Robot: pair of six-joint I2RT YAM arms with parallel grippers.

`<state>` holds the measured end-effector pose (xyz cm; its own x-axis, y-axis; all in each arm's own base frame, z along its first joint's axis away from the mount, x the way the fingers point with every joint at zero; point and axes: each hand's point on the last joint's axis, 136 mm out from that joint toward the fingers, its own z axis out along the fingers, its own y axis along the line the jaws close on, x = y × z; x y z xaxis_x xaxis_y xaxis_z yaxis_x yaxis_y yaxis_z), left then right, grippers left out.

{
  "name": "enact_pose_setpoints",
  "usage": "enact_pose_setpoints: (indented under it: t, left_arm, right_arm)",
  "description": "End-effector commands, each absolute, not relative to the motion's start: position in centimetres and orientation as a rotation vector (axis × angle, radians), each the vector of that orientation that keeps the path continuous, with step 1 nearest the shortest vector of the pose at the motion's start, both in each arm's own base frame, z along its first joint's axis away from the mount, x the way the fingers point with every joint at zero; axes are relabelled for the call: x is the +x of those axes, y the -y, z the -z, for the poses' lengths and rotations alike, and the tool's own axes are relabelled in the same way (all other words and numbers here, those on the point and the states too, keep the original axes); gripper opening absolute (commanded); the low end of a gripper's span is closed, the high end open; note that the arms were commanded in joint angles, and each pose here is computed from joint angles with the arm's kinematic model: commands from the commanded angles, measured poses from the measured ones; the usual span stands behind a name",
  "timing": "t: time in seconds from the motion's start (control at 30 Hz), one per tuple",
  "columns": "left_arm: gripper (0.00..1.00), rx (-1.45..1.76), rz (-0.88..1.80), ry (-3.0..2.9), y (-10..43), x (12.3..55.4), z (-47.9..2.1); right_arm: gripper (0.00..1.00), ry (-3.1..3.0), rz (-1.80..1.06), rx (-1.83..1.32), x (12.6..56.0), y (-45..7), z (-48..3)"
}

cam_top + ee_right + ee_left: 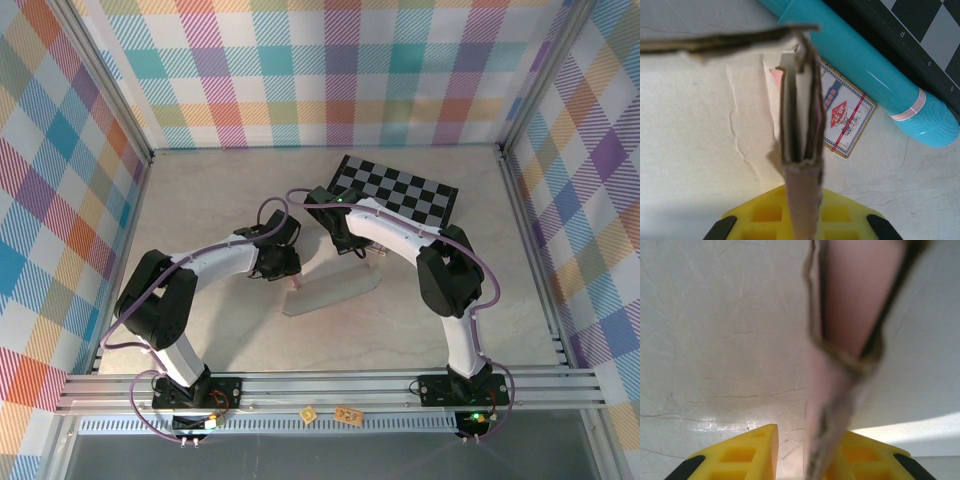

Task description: Fold the paper box

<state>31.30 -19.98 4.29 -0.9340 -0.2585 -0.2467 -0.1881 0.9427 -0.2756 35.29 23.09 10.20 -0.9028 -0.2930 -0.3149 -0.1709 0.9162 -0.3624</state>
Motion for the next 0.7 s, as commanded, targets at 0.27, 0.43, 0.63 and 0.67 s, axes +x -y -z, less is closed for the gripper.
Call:
enact_pose_setpoints:
  t: [0.27,0.43,0.63,0.67]
  left_arm:
    - [0.04,-0.345,0.226,-2.823,18.0,31.0,-2.4]
    - [0.0,-0.362,0.11,-2.832,16.9,30.3,-2.4]
    - [0.0,-0.341,0.067,-2.83,17.1,30.2,-3.7]
    - [0.0,-0.337,0.068,-2.83,17.2,30.3,-3.9]
  right_arm:
    - [0.0,-2.704,0.477,-0.319,35.0,-22.6,-10.9]
    - [0.0,-2.708,0.487,-0.321,34.9,-22.5,-10.6]
    - [0.0,-2.694,0.552,-0.351,35.2,-22.1,-10.4]
    - [0.0,-2.69,0.563,-0.359,35.3,-22.1,-10.4]
